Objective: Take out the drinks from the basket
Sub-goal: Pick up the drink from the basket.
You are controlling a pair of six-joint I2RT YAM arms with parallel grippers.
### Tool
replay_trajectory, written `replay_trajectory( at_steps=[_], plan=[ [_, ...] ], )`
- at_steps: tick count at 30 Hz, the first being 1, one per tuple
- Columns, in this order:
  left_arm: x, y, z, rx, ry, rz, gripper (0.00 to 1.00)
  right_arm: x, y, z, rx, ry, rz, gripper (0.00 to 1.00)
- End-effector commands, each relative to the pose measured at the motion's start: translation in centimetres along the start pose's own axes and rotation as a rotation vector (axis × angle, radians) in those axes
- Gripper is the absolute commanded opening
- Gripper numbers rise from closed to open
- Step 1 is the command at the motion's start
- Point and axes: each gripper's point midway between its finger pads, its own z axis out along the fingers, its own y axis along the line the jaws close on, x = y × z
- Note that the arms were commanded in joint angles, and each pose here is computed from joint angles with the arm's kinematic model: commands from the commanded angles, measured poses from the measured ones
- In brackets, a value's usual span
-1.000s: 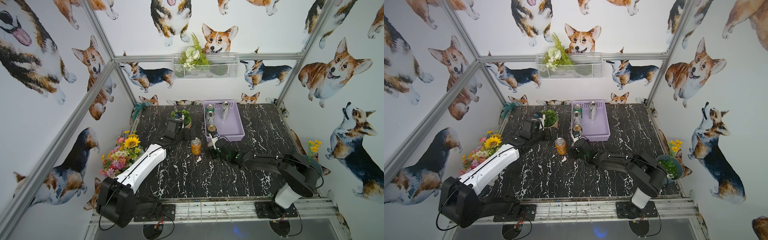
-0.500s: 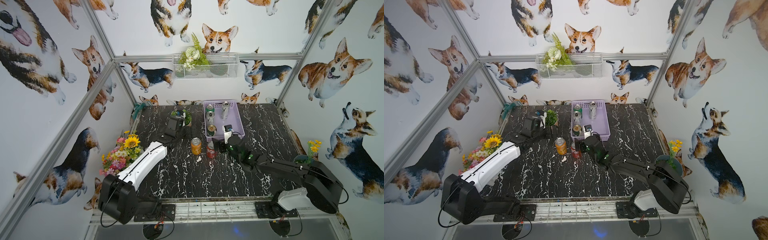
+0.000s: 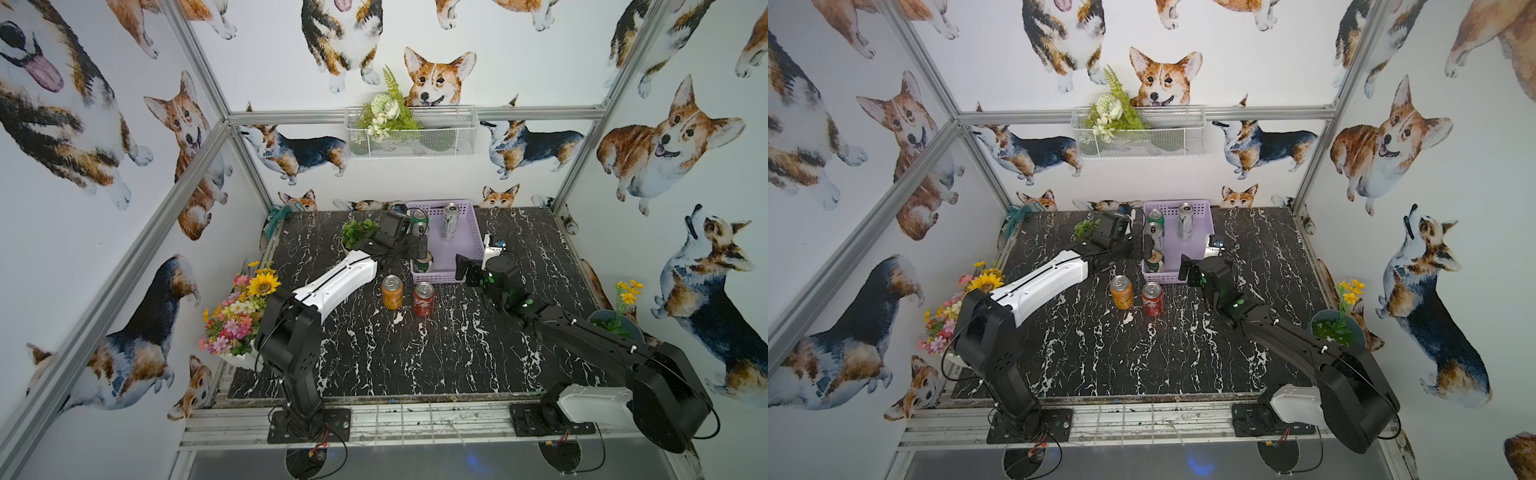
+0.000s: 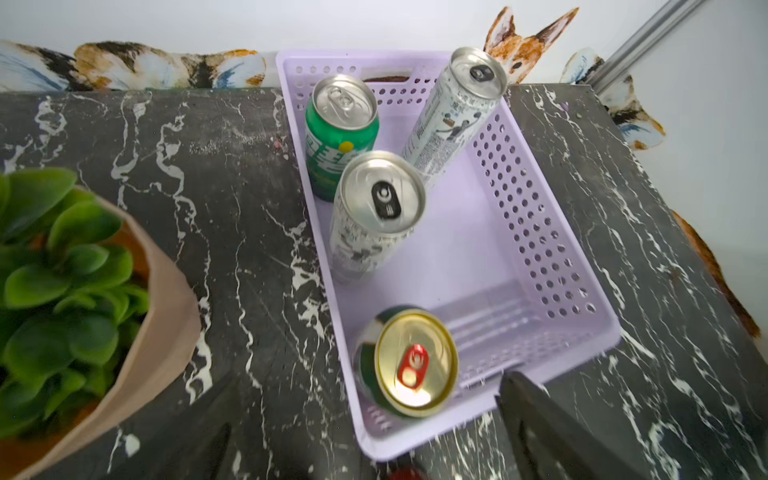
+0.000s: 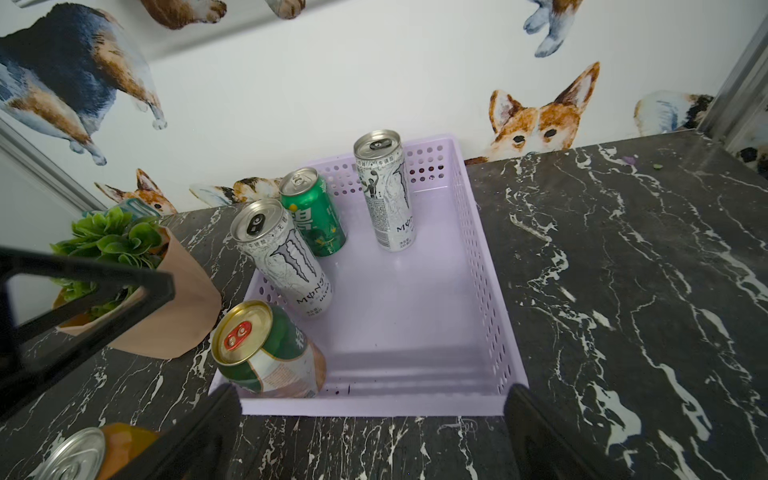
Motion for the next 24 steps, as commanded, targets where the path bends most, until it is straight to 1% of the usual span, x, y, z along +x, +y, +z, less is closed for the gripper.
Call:
replay_trajectory(
  at_steps=[1, 5, 10, 11, 15, 20, 24],
  plan=[
    [-0.8, -0.7, 2.0, -0.070, 0.001, 0.058, 0.96, 0.1, -0.8, -0.3, 0.022, 0.001, 0.012, 1.00],
    [-1.8, -0.1, 3.9, -0.180, -0.013, 0.083, 0.96, -0.3, -1.3, -0.7, 0.020, -0.013, 0.023, 1.00],
    [-1.6, 1.2, 5.6, -0.277, -0.005, 0.096, 0.96, -0.8, -1.7, -1.1, 0.017, -0.035, 0.020, 1.00],
    [-1.6, 1.3, 5.9, -0.281, -0.004, 0.097, 0.96, -0.8, -1.7, -1.1, 0.016, -0.038, 0.019, 1.00],
    [-1.5, 0.3, 7.4, -0.227, 0.009, 0.100, 0.96, -0.9, -1.7, -1.1, 0.009, -0.043, 0.021, 1.00],
    [-1.4, 0.2, 9.2, -0.224, 0.026, 0.094, 0.95, -1.0, -1.5, -1.2, -0.002, -0.046, 0.022, 1.00],
    [-1.5, 0.5, 10.4, -0.226, 0.030, 0.087, 0.92, -1.1, -1.7, -1.4, 0.000, -0.057, 0.024, 1.00]
  ],
)
